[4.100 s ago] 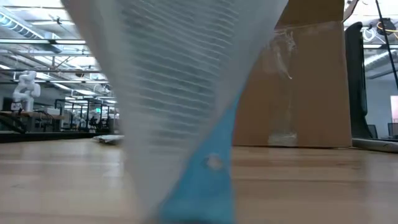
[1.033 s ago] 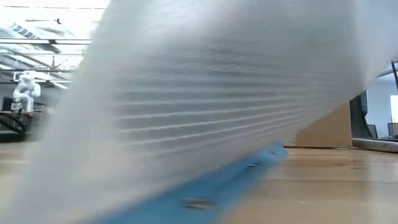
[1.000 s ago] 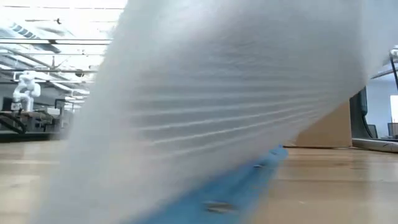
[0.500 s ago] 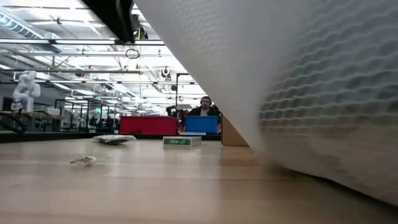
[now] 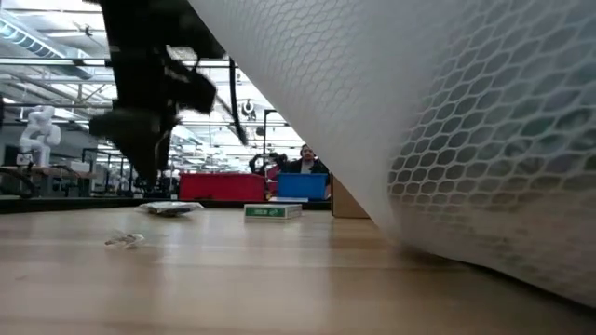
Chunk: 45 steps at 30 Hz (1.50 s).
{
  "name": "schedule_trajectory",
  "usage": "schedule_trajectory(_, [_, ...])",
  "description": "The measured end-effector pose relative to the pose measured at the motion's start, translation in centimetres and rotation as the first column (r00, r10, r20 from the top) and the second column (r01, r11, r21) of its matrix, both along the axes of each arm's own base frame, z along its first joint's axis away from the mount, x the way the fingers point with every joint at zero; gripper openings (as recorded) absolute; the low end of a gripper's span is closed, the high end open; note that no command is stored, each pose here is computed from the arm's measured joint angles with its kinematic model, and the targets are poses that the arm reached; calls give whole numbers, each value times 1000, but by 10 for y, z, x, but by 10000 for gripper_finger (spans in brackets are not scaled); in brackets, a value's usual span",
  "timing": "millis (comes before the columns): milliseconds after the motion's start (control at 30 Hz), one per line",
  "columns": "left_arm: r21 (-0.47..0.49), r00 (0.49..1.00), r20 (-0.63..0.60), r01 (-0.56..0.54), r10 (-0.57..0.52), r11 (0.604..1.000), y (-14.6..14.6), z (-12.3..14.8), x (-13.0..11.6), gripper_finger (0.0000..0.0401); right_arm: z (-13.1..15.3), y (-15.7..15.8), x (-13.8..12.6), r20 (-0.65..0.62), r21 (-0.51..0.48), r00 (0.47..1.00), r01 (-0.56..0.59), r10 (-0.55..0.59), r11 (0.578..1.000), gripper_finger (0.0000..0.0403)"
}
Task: Unpack boxes
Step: Put the socks into the transparent zip bag
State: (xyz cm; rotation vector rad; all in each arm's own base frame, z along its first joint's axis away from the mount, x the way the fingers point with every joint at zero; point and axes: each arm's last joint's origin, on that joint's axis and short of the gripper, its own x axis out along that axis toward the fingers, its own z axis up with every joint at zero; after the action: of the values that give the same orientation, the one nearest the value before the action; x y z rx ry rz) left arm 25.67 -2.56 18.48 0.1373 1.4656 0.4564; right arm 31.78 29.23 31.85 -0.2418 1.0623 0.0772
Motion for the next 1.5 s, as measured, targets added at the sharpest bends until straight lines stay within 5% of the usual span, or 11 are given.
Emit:
schedule_trajectory(267, [-61, 930, 131, -338, 343, 939, 56, -6, 4, 247, 0, 0, 0, 3, -4, 1000, 3, -3, 1000, 0])
schedule_trajectory(433, [-213, 757, 169, -597, 631, 774, 86, -2, 1, 247, 0, -1, 0, 1, -7, 1000, 1, -1, 1000, 0])
schedule_trajectory(633, [-309, 619, 108, -722, 778, 618, 103, -5, -7, 247, 0, -1, 0, -2, -24, 1000, -20, 20, 1000, 0])
schedule_trajectory(967, [-316, 557, 138, -759, 819, 569, 114, -4, -8, 247, 0, 1, -3, 4, -69, 997, -71, 71, 995, 0])
schedule_trajectory(1167, [-333, 494, 102, -801, 864, 497, 123, -19, -4, 247, 0, 1, -2, 4, -73, 997, -75, 76, 995, 0])
schedule_trajectory(1500, [-275, 482, -9, -843, 876, 462, 123, -48, 3, 220, 0, 2, -3, 5, -68, 997, -70, 71, 995, 0])
